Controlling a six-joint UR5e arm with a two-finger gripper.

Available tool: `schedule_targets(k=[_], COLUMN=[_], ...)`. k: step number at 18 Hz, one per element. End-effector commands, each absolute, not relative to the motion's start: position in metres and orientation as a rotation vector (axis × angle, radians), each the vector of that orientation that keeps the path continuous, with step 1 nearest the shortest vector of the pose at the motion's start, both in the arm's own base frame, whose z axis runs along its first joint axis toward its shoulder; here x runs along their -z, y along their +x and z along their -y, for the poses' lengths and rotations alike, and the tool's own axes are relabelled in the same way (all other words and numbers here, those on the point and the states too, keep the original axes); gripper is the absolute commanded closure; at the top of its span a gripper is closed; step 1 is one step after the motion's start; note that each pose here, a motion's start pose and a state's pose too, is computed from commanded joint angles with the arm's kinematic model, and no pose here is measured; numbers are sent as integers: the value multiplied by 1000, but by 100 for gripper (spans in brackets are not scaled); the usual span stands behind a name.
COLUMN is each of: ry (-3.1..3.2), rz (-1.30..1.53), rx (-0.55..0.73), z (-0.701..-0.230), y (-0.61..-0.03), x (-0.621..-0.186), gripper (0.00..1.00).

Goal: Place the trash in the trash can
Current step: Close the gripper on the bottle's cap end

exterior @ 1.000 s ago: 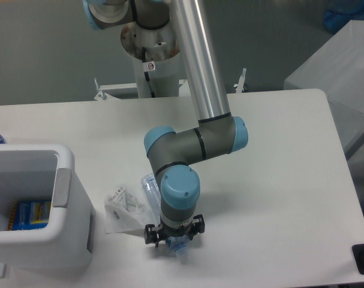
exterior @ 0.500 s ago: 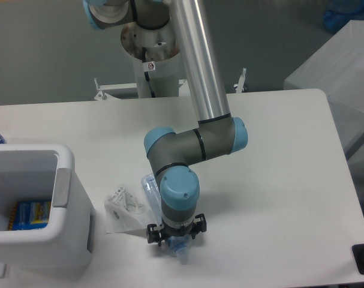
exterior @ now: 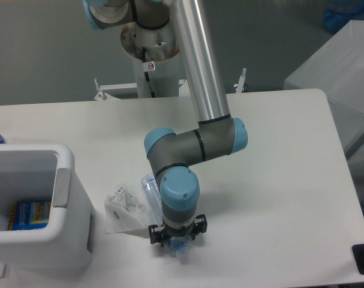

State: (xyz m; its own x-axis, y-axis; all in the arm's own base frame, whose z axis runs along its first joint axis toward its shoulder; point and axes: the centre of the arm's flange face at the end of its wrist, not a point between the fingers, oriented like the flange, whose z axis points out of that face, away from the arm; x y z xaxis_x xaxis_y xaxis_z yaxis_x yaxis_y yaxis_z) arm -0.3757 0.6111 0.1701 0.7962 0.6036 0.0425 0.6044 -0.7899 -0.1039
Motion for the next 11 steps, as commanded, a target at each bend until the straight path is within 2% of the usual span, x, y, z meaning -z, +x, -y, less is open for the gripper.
schedule_targets(k=[5, 9, 11], ry=[-2870, -2870, -2868], rz=[969, 968, 968], rx=[11, 8, 9], z=[-611, -611, -611], y=[-376, -375, -375], x=[-170, -172, -173], gripper=[22, 33, 33])
